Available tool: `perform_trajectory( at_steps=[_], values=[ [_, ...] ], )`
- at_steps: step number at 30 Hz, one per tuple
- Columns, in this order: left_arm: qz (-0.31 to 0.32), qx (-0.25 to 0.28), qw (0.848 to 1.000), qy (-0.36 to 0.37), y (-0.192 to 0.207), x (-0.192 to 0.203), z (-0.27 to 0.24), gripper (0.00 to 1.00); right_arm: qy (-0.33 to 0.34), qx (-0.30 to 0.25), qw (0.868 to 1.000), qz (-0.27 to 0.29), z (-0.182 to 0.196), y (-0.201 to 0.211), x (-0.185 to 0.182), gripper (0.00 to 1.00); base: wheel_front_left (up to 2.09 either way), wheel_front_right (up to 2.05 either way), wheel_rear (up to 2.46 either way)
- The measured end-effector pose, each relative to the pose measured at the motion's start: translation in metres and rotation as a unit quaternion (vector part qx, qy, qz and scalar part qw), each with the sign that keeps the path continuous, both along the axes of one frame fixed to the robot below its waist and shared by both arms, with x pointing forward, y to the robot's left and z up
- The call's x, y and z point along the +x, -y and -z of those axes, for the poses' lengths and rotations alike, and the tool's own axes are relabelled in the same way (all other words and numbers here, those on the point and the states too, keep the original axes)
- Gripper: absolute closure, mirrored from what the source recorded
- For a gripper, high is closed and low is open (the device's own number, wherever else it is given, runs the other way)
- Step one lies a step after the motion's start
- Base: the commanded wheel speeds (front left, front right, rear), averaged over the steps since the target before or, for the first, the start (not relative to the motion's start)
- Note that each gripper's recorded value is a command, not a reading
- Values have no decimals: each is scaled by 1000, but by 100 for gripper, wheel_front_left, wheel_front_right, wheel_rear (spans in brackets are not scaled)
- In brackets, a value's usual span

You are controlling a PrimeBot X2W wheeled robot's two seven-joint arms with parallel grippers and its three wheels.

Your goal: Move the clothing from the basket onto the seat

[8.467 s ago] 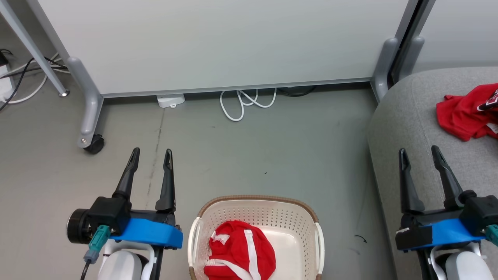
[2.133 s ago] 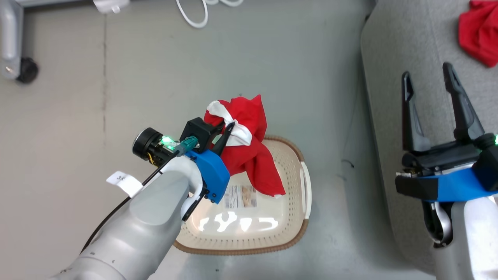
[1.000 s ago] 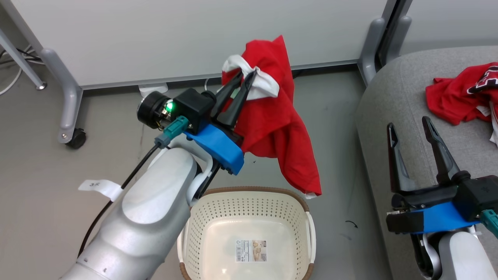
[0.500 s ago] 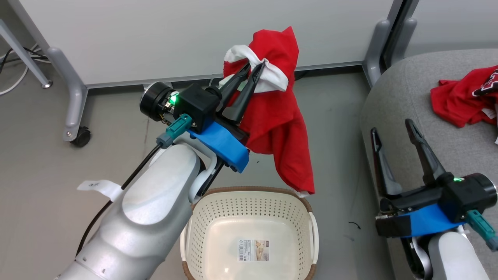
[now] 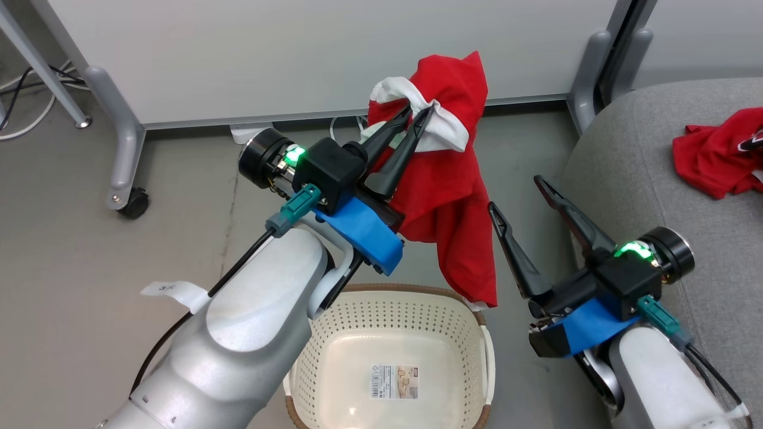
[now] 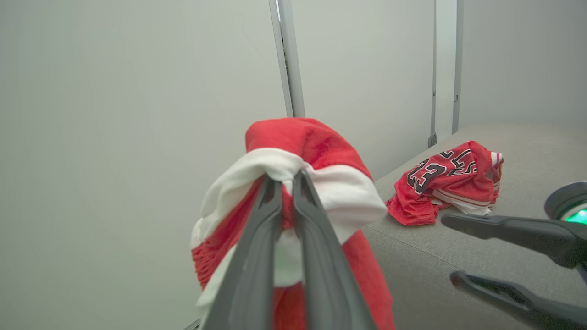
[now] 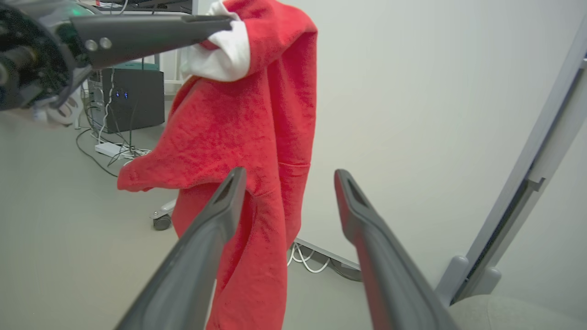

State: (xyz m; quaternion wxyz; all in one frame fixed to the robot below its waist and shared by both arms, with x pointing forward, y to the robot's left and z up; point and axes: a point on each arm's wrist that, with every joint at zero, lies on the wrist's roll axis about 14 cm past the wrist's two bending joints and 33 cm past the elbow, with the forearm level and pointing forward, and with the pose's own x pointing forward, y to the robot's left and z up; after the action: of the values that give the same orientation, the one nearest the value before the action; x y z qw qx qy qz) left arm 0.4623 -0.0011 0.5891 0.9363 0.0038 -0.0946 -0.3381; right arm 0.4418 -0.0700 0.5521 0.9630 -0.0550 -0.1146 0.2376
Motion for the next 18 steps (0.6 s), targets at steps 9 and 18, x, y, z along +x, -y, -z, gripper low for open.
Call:
perform_trajectory(
  at_steps=[9, 18],
  values=[
    [4, 3, 1000, -2, 2, -1, 2, 100, -15, -67, 997, -46, 20, -22, 15, 0, 0, 0, 0],
    [9, 3, 1000, -2, 5, -4, 3, 100, -36, -103, 992, -71, 38, -40, 27, 0, 0, 0, 0]
  ],
)
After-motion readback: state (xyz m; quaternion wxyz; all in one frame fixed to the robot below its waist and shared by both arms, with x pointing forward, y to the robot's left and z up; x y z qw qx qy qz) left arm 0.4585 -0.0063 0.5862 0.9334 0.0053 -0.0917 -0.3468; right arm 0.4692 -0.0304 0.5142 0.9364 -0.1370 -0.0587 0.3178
